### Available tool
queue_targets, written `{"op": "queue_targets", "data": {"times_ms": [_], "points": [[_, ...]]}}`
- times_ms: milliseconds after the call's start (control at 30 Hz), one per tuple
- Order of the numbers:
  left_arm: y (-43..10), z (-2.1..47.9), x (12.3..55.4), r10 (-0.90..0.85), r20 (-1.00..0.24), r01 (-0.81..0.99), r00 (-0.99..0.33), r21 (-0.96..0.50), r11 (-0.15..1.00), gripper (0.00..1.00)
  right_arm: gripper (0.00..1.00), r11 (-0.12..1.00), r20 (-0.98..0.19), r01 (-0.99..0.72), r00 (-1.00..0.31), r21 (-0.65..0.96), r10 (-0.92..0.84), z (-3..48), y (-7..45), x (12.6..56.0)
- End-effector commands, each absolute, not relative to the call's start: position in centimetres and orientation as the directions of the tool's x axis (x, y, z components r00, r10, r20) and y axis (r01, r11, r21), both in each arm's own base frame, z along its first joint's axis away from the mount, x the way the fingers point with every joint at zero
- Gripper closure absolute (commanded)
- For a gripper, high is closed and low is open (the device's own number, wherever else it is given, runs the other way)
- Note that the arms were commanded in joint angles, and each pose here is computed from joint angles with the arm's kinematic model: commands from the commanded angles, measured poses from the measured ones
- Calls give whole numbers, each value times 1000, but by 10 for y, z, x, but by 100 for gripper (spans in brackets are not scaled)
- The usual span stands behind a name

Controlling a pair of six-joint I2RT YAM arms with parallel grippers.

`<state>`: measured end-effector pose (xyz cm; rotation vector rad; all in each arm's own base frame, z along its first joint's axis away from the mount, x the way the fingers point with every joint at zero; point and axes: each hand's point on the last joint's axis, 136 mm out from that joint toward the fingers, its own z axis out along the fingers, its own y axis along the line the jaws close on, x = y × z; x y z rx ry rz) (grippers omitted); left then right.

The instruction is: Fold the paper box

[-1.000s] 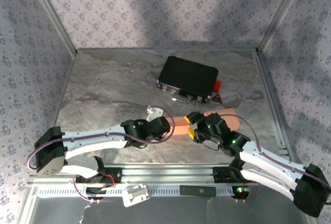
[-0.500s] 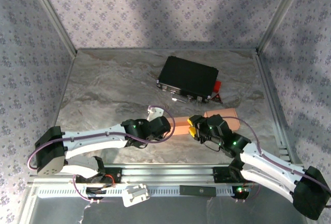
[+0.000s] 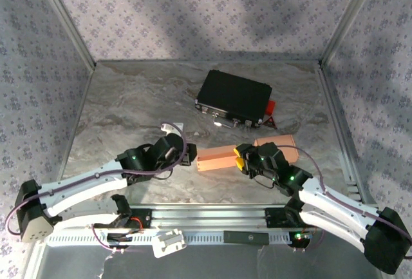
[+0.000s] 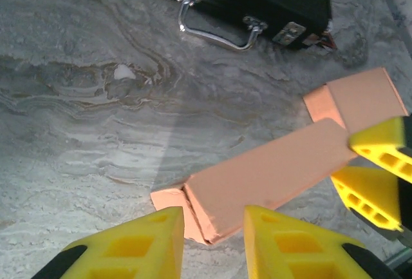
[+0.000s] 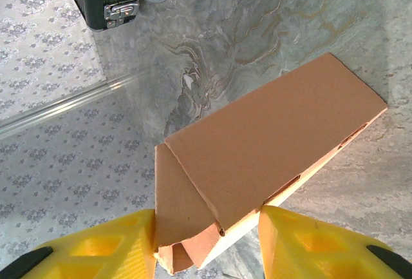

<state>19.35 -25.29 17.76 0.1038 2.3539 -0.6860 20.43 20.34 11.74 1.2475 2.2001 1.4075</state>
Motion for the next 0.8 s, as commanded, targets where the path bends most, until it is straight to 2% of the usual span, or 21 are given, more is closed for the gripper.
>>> {"op": "queue_targets", "data": {"times_ms": [0,233,367,767], "points": [[-277,177,191,-124,-571,270,-811,-554,787,71,55,200,210,546,-598,814,774,106,198,201],[-292,154,191,-100,-526,257,-844,-562,786,76,56,203,209,546,-598,813,774,105,197,201],[-282,137,188,-92,-503,223,-859,-530,818,79,57,205,206,546,-598,813,775,104,197,201],[-265,122,184,-89,-504,198,-859,-488,850,80,65,217,199,560,-588,800,784,97,193,199]]}}
